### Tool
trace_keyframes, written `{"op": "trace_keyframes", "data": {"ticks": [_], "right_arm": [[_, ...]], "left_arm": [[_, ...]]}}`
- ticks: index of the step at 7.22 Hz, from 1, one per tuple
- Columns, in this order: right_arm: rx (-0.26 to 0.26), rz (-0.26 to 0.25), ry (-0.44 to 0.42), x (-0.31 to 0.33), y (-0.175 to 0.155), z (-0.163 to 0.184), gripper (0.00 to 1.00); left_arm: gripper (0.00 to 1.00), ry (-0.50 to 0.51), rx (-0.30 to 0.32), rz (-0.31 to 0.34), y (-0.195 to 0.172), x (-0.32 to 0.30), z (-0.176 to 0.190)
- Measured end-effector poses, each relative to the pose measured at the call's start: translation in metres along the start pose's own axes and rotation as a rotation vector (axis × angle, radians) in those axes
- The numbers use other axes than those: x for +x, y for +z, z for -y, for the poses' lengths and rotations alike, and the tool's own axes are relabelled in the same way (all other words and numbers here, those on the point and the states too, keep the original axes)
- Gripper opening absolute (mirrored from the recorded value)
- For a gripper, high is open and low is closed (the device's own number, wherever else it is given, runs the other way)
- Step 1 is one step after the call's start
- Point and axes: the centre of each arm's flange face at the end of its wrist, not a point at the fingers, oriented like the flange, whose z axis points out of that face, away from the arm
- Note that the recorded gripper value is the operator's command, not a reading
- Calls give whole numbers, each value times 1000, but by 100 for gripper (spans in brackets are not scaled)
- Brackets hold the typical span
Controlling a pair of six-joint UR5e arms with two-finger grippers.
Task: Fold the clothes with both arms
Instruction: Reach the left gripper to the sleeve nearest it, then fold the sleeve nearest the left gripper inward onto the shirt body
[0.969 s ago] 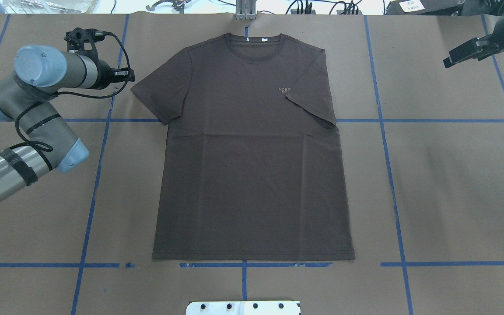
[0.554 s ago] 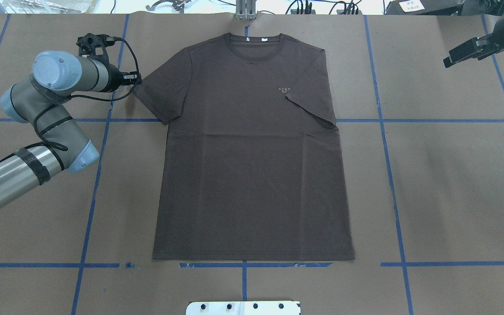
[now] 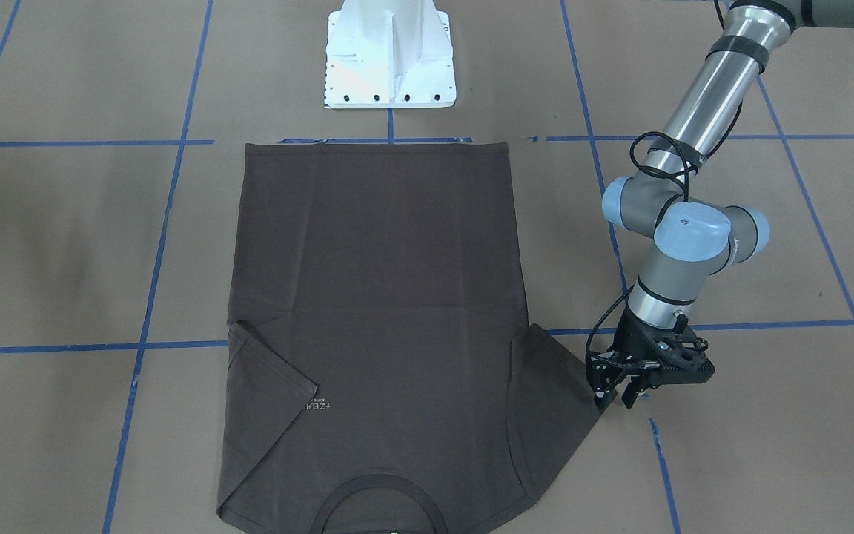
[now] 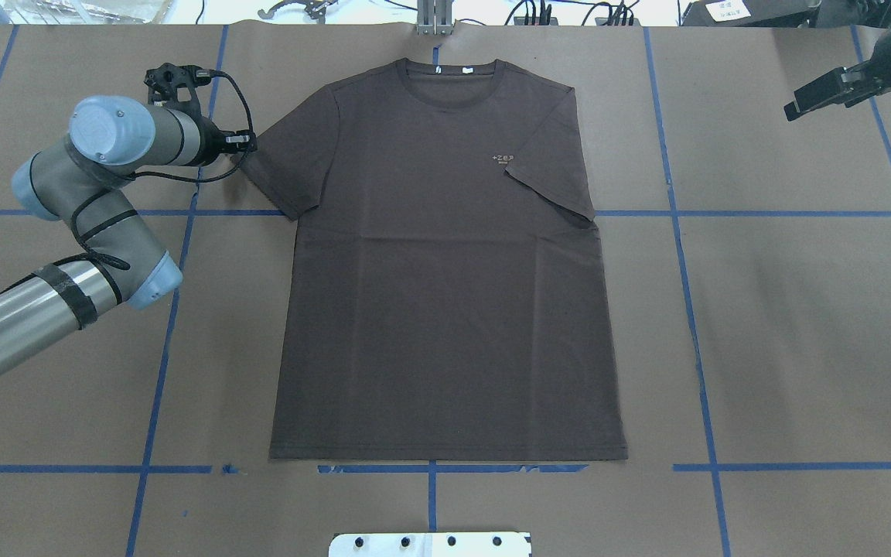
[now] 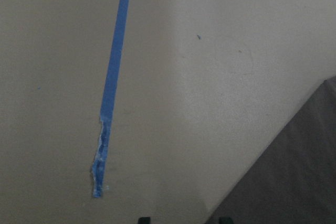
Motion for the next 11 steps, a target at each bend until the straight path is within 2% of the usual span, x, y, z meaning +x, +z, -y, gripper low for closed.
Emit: {"op": "trace_keyframes", "data": {"ticks": [1,2,5,9,11], "right_arm": [[-1,-1,1,1,0,-1,100],[-2,-1,3,1,1,-1,100],[-2,-2,3,3,0,-3,100],[-1,-1,3,2,0,-3,100],[-1,-2,6,2,0,-3,100]], "left_arm": [[53,3,-2,-3,0,3,-2],[47,5,-5,-6,0,5,-4],[0,-1,-4,-9,-1,5,-5],[0,-20,2,-41,-14,30,0],[0,-93,-27,-26,-18,87,7]]}}
